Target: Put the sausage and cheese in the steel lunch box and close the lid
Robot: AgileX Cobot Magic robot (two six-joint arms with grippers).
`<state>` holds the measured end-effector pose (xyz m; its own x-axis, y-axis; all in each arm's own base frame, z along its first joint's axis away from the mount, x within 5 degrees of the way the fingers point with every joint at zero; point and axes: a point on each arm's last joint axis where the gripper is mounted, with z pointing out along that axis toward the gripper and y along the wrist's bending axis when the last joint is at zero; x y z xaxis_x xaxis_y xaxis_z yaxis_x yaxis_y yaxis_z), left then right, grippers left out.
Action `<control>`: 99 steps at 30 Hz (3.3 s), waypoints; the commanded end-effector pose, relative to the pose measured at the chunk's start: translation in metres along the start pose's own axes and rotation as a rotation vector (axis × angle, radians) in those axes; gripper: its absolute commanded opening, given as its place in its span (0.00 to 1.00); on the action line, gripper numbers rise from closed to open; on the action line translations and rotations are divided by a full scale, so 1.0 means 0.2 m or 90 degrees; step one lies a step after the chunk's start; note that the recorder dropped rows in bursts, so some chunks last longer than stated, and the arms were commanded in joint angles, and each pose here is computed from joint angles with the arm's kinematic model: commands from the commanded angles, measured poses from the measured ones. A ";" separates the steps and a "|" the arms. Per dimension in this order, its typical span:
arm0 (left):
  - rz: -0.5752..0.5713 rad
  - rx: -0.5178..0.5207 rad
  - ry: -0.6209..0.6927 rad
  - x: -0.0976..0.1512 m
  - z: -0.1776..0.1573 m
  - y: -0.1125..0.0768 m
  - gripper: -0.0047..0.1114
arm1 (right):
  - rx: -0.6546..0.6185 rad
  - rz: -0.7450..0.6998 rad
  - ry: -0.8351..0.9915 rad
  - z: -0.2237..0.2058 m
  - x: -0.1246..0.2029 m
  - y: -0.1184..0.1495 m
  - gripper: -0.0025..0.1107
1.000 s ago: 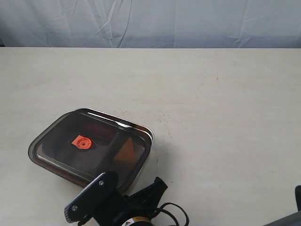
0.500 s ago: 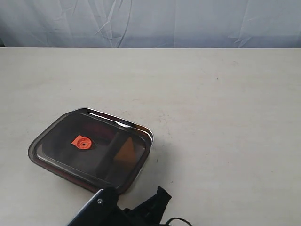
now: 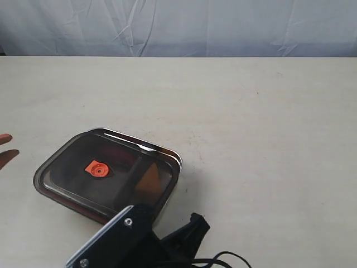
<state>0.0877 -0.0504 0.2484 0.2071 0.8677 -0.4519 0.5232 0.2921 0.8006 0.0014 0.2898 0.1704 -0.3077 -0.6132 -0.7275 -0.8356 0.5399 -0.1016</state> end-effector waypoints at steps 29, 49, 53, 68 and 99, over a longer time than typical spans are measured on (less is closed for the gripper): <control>0.185 0.415 0.172 0.05 0.11 -0.25 0.04 | 0.088 0.036 -0.106 -0.13 -0.24 -0.14 0.02; 0.343 0.400 0.127 0.00 0.45 -0.35 0.04 | 0.096 0.036 -0.106 -0.13 -0.24 -0.15 0.02; 0.314 0.395 0.100 -0.03 0.49 -0.36 0.04 | 0.096 0.036 -0.106 -0.13 -0.24 -0.15 0.02; 0.240 0.361 0.020 -0.12 0.56 -0.35 0.04 | 0.100 0.036 -0.107 -0.13 -0.24 -0.15 0.02; 0.070 0.260 0.055 -0.10 0.25 -0.14 0.04 | 0.142 0.049 -0.105 -0.10 -0.25 -0.21 0.02</control>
<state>0.1133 -0.1007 0.2059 0.2092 0.9310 -0.2992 0.8187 0.0006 0.5742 0.0365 0.2852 0.2259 -0.2563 -0.4754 -0.8416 -0.6795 0.7078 -0.1929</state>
